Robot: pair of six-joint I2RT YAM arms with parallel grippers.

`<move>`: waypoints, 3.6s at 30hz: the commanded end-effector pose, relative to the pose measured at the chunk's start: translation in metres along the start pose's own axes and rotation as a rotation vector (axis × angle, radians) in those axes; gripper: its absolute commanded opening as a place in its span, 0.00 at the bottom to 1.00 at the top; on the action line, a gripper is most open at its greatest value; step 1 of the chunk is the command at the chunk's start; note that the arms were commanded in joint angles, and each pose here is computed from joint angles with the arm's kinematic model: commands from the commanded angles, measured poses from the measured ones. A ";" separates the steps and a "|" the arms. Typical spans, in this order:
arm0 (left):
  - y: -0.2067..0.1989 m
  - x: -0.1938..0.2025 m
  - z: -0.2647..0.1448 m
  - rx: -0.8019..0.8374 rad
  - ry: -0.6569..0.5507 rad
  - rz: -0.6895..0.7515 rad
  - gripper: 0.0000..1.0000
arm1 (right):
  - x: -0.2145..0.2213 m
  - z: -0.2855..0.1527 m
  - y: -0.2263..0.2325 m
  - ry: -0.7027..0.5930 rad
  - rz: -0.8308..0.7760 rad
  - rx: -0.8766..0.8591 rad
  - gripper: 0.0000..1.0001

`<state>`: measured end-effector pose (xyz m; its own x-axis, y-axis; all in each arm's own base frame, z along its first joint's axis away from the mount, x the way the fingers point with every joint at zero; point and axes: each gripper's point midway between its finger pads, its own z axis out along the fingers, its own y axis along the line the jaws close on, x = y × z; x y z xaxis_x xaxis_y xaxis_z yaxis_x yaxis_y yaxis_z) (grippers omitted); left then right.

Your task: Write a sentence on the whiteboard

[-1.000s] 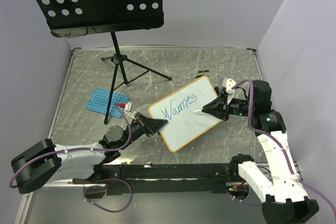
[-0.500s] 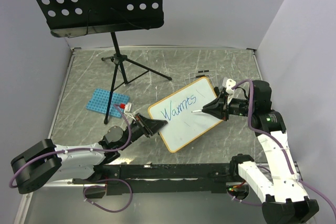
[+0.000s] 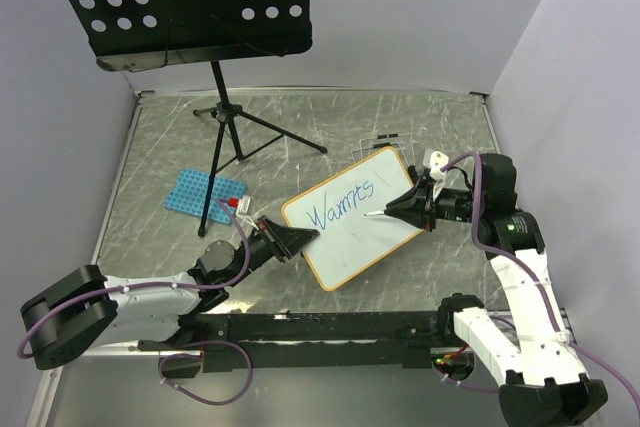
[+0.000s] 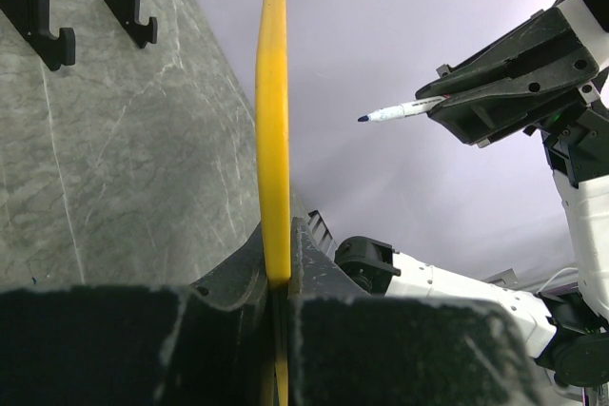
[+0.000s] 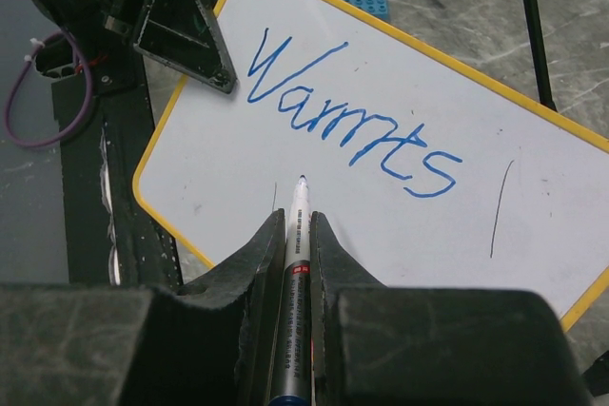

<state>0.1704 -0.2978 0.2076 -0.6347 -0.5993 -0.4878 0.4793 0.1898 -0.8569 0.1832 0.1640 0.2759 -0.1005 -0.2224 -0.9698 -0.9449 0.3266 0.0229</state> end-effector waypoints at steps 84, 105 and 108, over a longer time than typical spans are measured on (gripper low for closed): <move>-0.068 -0.041 -0.008 0.230 -0.130 -0.026 0.01 | -0.074 -0.024 -0.081 -0.073 -0.149 0.332 0.00; -0.070 -0.036 -0.005 0.249 -0.112 -0.029 0.01 | -0.052 -0.013 -0.109 -0.024 -0.073 0.360 0.00; -0.071 -0.036 -0.005 0.256 -0.110 -0.030 0.01 | -0.050 -0.009 -0.108 -0.021 -0.066 0.337 0.00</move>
<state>0.1640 -0.2941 0.2231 -0.6315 -0.6048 -0.4852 0.5094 0.1482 -0.8477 0.2825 0.1281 0.3091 -0.0910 -0.2384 -0.9669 -0.7840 0.6159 -0.0781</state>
